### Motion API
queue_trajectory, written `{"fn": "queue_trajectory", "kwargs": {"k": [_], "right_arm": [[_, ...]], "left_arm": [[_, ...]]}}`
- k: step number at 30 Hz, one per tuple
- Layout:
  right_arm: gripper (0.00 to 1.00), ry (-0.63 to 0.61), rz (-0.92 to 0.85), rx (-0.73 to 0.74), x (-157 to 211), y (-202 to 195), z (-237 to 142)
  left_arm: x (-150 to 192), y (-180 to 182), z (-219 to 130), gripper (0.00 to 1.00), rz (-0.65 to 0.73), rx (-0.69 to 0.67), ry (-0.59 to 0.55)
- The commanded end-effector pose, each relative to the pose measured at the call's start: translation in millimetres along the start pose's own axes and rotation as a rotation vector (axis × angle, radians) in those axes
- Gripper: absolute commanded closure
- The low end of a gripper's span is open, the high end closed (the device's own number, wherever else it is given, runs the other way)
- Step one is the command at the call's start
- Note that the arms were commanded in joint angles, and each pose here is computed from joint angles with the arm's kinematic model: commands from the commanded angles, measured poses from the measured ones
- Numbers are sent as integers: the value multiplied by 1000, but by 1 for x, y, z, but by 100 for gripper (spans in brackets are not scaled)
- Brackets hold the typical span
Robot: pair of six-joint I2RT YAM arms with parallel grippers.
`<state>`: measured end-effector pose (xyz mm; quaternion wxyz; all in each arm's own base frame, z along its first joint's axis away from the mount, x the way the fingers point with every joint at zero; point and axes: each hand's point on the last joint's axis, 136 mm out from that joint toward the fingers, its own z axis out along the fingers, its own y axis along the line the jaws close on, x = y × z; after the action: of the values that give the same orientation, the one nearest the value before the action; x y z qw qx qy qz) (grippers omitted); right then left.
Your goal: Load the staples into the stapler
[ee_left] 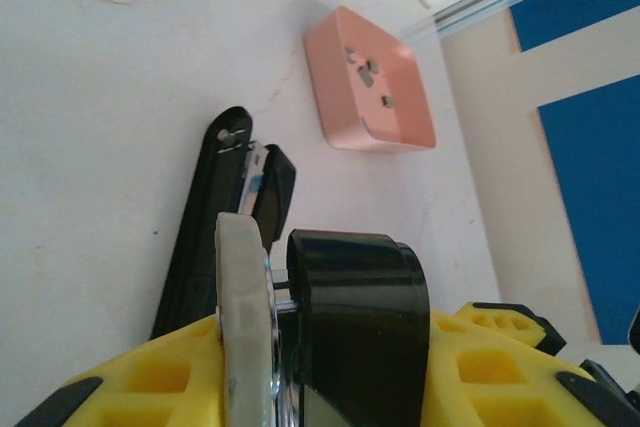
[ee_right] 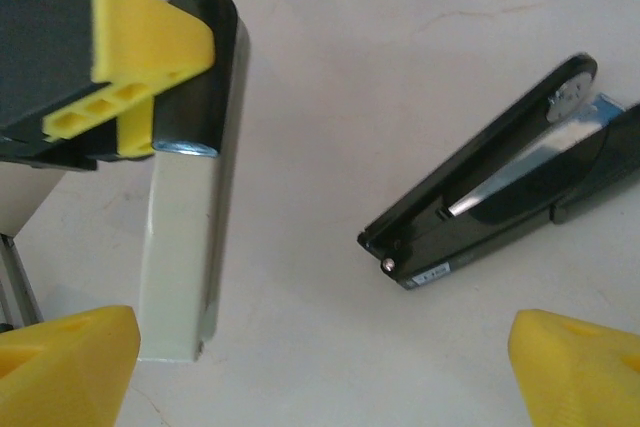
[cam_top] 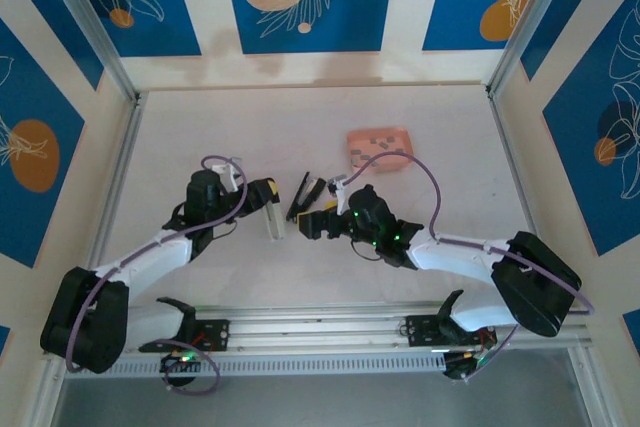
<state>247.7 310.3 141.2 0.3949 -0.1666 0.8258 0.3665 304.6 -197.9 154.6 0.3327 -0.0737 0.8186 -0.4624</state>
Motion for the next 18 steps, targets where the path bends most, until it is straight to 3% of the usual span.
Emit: {"fn": "queue_trajectory", "kwargs": {"k": [1,18], "right_arm": [[6,-89,-58,-56,-19,16,-5],[7,-146,-164,-270,-20,51,-8]], "left_arm": [[-22,-59,-14,71,53,231,-100],[-27,-81,-25,71,82,336,-152]]}}
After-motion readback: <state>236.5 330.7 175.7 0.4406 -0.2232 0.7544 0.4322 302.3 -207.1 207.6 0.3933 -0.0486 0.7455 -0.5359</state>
